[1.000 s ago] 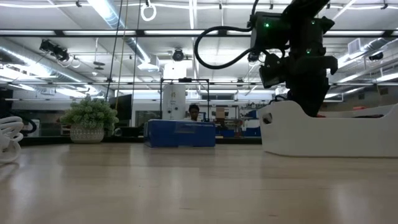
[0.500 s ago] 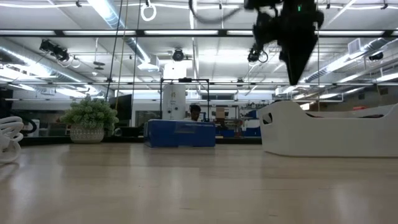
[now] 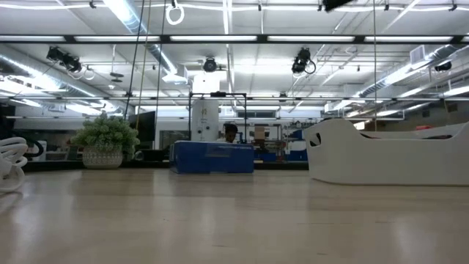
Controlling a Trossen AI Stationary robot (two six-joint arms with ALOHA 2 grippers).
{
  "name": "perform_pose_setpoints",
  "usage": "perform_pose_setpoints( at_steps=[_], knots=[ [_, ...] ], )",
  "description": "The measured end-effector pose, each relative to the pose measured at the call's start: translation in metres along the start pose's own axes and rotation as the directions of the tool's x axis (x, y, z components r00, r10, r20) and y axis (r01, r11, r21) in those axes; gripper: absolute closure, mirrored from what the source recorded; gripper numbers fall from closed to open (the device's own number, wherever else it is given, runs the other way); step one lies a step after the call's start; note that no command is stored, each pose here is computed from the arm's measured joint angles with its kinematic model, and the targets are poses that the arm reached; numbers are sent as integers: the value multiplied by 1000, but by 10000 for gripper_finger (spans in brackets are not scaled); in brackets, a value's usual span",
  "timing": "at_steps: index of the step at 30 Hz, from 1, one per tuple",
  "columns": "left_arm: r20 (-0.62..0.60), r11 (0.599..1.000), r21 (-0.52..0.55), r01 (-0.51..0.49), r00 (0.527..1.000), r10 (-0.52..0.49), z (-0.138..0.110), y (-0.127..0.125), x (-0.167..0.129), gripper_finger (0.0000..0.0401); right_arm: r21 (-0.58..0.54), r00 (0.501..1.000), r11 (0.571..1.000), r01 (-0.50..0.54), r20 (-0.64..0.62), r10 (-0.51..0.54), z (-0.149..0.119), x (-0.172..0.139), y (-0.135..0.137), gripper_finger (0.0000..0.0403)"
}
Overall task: Pick and place USB-C Cables
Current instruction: Put the white USB cable into the white bin
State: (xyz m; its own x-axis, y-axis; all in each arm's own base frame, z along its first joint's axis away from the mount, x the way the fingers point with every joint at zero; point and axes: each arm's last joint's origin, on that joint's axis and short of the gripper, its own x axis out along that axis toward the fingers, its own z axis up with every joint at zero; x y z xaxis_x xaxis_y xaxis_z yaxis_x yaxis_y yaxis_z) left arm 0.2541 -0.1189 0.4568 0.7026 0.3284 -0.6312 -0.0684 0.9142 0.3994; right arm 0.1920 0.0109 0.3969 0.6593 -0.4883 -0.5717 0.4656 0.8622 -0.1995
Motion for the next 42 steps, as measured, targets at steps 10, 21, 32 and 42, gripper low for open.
perform_pose_setpoints(
  at_steps=[10, 21, 32, 42],
  knots=[
    [-160, 972, -147, 185, 965, -208, 6, -30, 43, 276, -97, 853, 981, -170, 484, 196, -21, -10, 12, 229],
    [-423, 849, -528, 5, 866, -268, -11, -110, 78, 276, -225, 809, 961, -161, 527, 259, -48, -8, 24, 229],
    [-546, 656, -680, -329, 824, -152, -34, -178, 107, 259, -287, 699, 910, -298, 583, 413, -58, -44, 9, 229],
    [-612, 502, -722, -477, 778, -140, -51, -214, 117, 159, -343, 670, 875, -342, 564, 483, -60, -47, 13, 229]
  ],
)
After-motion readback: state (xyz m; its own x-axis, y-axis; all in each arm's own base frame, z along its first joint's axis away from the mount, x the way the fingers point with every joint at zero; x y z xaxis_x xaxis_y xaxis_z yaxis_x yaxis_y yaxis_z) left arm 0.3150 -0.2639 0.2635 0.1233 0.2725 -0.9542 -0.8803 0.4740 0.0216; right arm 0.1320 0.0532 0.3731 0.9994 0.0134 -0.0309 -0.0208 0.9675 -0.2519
